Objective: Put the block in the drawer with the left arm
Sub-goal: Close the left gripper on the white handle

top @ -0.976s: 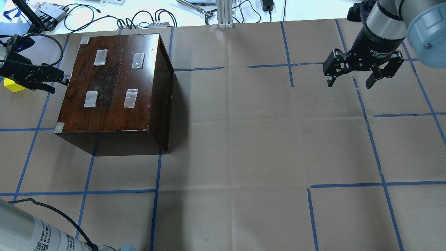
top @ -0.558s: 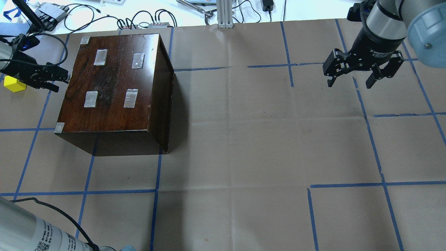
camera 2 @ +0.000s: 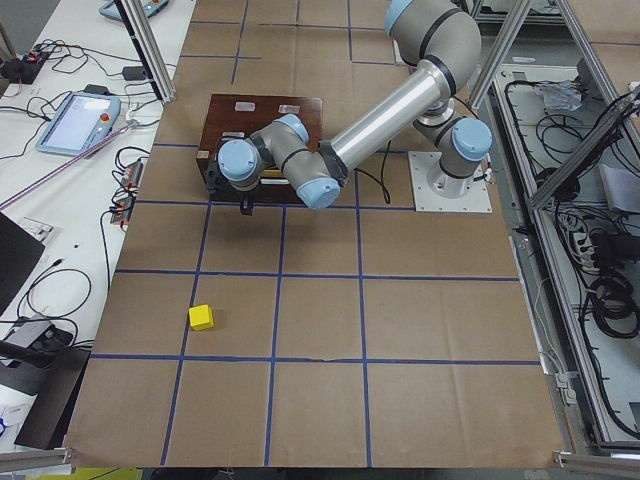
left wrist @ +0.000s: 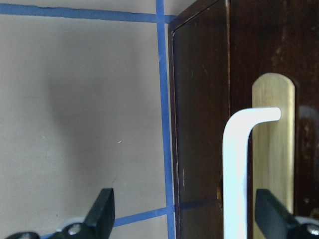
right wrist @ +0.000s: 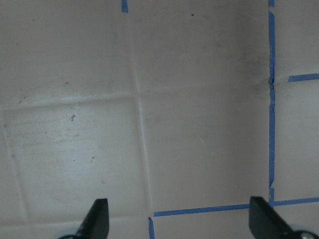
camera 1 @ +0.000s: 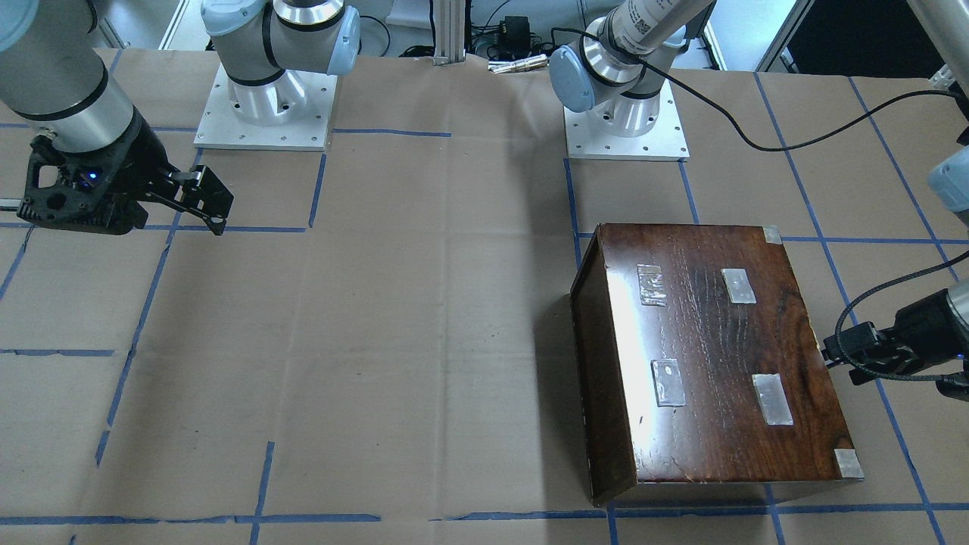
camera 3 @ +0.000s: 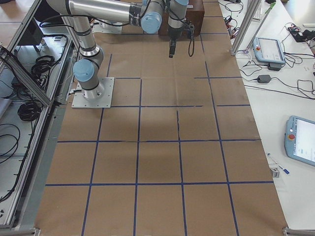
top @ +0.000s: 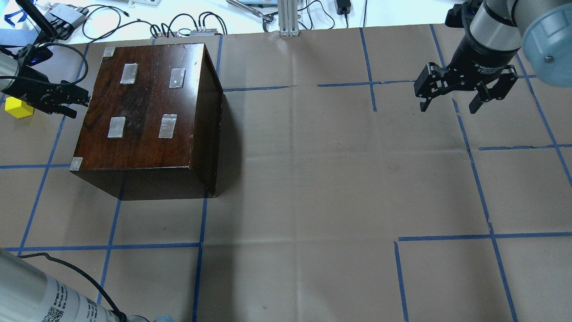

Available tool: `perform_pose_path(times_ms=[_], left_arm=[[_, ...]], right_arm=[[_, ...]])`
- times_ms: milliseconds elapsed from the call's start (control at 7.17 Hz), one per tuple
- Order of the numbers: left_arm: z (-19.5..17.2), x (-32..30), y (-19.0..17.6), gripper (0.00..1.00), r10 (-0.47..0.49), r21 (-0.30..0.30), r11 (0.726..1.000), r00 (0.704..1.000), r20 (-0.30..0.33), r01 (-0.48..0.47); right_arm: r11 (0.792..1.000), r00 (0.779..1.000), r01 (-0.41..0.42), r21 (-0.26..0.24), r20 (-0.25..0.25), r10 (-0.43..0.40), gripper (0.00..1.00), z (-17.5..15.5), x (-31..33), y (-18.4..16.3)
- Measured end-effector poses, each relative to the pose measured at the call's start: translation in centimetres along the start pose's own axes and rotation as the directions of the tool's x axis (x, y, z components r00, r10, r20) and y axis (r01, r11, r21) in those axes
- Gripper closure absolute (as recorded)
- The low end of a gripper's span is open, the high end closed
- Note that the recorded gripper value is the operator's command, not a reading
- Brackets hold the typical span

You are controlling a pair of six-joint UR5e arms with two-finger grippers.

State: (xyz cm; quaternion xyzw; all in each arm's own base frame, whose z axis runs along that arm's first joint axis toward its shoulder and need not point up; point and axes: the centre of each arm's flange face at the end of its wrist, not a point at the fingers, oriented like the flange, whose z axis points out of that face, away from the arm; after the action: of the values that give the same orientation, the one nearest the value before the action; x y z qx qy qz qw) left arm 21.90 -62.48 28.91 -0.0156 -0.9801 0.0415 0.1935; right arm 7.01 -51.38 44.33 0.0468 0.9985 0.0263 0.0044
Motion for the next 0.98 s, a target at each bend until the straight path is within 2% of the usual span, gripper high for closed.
perform_pose_path(times_ms=[976], left_arm=[[0.6, -0.77, 0.12, 0.02, -0.009, -0.006, 1.0, 1.0, -0.003, 0.009]], right_arm=[[1.0, 1.0, 0.0, 0.0, 0.0, 0.0, 0.0, -0.01, 0.0, 0.0]])
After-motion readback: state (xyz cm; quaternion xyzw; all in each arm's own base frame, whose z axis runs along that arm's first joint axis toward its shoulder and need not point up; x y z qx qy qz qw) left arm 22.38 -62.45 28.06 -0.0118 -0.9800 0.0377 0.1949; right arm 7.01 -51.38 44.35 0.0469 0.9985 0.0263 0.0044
